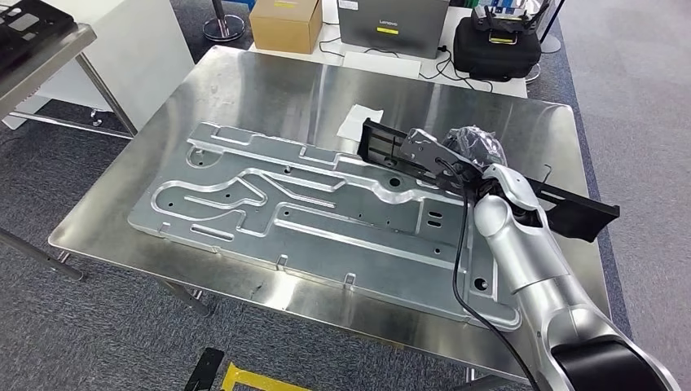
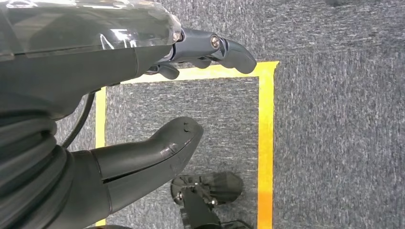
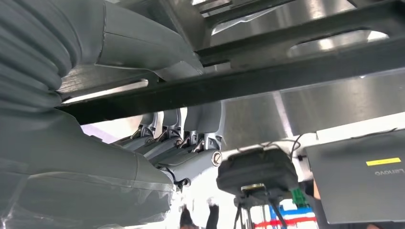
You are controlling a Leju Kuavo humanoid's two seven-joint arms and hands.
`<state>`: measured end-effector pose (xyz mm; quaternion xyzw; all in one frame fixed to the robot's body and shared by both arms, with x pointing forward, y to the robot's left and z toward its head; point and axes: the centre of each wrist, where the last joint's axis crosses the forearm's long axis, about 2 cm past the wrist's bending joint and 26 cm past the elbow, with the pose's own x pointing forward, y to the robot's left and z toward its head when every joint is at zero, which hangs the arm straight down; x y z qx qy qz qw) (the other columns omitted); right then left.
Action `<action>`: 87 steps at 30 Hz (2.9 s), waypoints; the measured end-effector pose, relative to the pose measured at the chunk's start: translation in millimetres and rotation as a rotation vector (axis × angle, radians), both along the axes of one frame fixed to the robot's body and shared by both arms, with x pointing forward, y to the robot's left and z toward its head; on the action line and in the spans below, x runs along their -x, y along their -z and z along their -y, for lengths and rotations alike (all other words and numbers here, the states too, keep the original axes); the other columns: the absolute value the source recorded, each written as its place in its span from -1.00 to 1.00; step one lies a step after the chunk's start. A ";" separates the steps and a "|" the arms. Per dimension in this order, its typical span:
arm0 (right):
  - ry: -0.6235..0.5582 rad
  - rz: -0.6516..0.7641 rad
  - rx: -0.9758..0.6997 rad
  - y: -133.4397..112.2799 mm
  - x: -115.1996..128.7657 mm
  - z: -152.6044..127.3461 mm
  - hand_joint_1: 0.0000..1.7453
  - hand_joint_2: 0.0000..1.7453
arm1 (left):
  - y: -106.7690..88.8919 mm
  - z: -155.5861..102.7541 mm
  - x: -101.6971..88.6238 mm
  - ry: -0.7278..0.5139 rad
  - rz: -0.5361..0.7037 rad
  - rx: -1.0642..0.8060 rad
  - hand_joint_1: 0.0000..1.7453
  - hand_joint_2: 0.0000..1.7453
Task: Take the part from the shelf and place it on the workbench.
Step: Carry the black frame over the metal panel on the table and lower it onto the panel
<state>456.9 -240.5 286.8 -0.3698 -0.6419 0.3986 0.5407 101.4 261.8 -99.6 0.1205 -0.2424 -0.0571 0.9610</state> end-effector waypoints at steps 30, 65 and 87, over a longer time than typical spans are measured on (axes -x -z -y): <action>0.032 -0.051 0.046 23.0 7.1 -104.4 1.00 1.00 | -6.2 9.9 -22.3 0.084 0.017 0.002 -1.00 1.00; 0.031 -0.212 0.117 85.0 21.8 -98.1 -1.00 -1.00 | -5.2 9.4 -19.1 0.059 0.011 0.024 -1.00 1.00; 0.051 -0.230 0.127 91.4 21.0 -85.9 -1.00 -1.00 | -4.5 10.1 -16.7 0.064 0.010 0.045 -1.00 1.00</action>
